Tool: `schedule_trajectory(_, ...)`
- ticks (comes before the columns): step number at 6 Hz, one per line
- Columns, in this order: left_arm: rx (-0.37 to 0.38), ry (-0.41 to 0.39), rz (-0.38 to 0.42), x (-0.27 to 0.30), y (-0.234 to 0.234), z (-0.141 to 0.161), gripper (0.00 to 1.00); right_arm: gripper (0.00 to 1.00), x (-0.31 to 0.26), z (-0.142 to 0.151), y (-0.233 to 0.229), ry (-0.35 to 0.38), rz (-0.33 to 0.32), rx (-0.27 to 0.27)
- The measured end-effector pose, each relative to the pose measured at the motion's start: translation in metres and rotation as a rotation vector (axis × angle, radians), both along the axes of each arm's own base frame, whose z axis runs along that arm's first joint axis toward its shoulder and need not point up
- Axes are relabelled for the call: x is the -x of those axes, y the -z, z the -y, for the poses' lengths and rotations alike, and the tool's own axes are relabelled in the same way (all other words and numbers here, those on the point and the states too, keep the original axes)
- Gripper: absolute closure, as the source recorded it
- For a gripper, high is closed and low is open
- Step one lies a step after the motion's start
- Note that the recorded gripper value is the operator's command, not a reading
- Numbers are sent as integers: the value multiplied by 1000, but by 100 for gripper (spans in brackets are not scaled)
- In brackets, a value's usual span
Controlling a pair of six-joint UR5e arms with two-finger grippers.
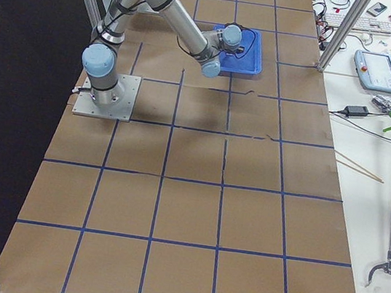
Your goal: Assemble white blocks and place on blue tray
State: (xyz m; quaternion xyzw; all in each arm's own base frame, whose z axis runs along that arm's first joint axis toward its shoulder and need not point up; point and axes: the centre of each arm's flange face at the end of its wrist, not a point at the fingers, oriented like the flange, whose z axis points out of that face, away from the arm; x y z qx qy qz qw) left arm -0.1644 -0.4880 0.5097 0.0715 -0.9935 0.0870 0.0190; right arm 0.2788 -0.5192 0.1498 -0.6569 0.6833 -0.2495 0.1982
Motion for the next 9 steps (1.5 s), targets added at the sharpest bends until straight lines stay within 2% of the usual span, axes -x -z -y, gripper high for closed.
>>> schedule_trajectory(7,1,1,1,0,0,0,1,63,-6,-2,0,-8,2,3)
schedule_trajectory(9,1,0,2,0,0,0,1,52,-6,-2,0,-7,0,0)
